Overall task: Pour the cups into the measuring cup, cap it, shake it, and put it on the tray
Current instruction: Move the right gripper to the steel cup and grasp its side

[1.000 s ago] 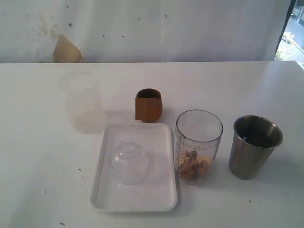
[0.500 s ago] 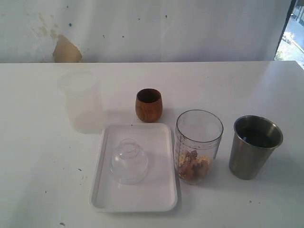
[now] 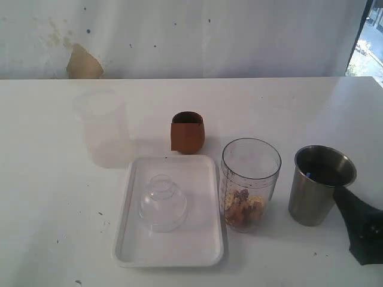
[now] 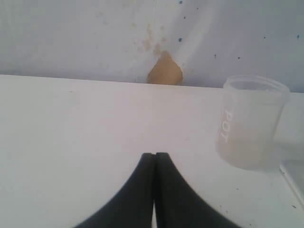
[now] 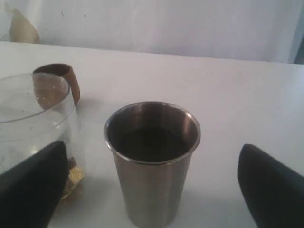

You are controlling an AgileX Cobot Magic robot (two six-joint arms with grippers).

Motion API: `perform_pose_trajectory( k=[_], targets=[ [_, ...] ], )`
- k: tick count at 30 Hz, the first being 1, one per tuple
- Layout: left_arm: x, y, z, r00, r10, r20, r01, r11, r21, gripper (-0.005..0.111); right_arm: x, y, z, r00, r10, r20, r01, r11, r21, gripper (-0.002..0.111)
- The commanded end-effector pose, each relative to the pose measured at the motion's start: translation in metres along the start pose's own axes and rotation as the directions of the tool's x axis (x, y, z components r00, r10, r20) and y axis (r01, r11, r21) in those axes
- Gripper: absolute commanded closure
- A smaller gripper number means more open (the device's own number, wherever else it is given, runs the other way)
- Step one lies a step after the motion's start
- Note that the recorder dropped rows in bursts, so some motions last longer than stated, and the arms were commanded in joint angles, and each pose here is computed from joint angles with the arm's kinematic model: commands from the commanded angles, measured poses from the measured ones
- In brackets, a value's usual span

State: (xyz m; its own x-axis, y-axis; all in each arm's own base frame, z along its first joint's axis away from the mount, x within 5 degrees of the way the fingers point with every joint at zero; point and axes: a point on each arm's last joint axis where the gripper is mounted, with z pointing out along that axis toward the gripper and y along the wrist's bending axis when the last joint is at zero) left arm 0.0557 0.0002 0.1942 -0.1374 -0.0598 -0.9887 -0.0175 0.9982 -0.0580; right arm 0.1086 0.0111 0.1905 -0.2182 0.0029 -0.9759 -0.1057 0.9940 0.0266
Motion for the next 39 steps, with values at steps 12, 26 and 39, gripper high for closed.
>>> perform_pose_trajectory(
  k=[12,26,39],
  targets=[
    [0.002,0.0,0.0,1.0,0.002,-0.003,-0.002,1.0,0.0,0.107,0.01,0.003,0.016,0.99,-0.114,-0.084,0.11,0.992,-0.054,0.005],
    [0.002,0.0,0.0,1.0,0.002,-0.003,-0.002,1.0,0.0,0.107,0.02,0.007,0.039,0.989,-0.112,-0.093,0.101,0.988,-0.115,0.005],
    [0.002,0.0,0.0,1.0,0.002,-0.003,-0.002,1.0,0.0,0.107,0.028,0.0,0.054,0.992,-0.082,-0.094,0.078,0.996,-0.043,0.005]
  ],
)
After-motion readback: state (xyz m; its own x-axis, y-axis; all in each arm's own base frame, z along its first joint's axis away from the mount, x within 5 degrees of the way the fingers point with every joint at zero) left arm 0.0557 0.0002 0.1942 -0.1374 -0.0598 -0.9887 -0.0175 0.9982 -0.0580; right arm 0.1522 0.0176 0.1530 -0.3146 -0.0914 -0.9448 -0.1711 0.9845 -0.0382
